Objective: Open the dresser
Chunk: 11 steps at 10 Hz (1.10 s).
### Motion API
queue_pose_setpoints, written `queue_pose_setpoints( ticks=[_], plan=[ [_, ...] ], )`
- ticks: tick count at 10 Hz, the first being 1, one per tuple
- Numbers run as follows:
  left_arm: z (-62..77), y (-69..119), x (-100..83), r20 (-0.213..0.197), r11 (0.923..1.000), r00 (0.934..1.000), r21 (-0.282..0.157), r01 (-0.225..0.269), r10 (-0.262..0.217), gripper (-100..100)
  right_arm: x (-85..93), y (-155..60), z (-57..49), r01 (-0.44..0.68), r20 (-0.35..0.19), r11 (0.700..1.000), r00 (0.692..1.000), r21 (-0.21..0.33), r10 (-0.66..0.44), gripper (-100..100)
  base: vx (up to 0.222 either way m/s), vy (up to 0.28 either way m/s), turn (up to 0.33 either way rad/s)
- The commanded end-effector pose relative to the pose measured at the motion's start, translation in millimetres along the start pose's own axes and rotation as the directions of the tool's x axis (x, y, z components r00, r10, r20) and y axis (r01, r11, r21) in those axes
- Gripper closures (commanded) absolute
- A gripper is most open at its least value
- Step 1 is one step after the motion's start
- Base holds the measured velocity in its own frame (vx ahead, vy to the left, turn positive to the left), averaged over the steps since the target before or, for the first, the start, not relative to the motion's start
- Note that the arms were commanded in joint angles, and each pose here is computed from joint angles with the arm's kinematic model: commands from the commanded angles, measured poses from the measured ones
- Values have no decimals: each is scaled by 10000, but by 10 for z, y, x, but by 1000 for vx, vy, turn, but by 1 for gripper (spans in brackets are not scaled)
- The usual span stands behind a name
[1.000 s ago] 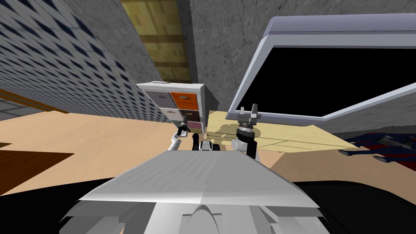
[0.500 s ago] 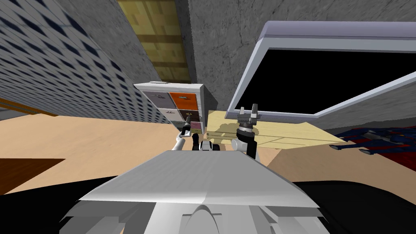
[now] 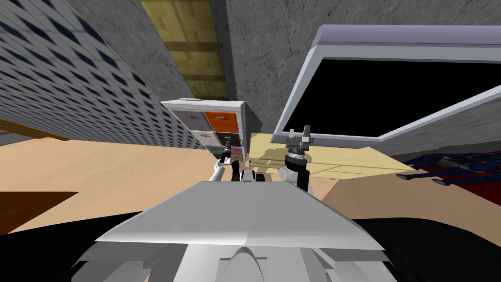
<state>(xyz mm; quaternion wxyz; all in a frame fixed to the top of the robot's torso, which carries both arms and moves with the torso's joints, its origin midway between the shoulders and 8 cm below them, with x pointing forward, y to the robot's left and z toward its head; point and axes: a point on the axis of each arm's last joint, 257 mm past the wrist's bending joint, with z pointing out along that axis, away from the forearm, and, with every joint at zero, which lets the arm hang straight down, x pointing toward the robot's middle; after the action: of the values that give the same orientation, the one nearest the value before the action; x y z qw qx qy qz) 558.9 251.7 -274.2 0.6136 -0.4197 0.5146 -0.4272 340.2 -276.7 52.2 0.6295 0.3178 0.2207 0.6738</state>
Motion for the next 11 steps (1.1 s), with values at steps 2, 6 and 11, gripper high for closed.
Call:
queue_pose_setpoints(
  ticks=[2,6,11],
  plan=[
    [1,2,-1,1,10000,10000,1,4,-4,-100,0,0,0,0,0,10000,10000,0,0,0,3,-5,8],
    [-4,-1,61,-17,9999,9999,-29,130,-130,-100,0,0,0,0,0,10000,10000,0,0,0,-4,6,-20],
    [-4,-1,61,-17,9999,9999,-29,130,-130,-100,0,0,0,-1,0,10000,10000,0,1,0,0,1,3]
  ],
)
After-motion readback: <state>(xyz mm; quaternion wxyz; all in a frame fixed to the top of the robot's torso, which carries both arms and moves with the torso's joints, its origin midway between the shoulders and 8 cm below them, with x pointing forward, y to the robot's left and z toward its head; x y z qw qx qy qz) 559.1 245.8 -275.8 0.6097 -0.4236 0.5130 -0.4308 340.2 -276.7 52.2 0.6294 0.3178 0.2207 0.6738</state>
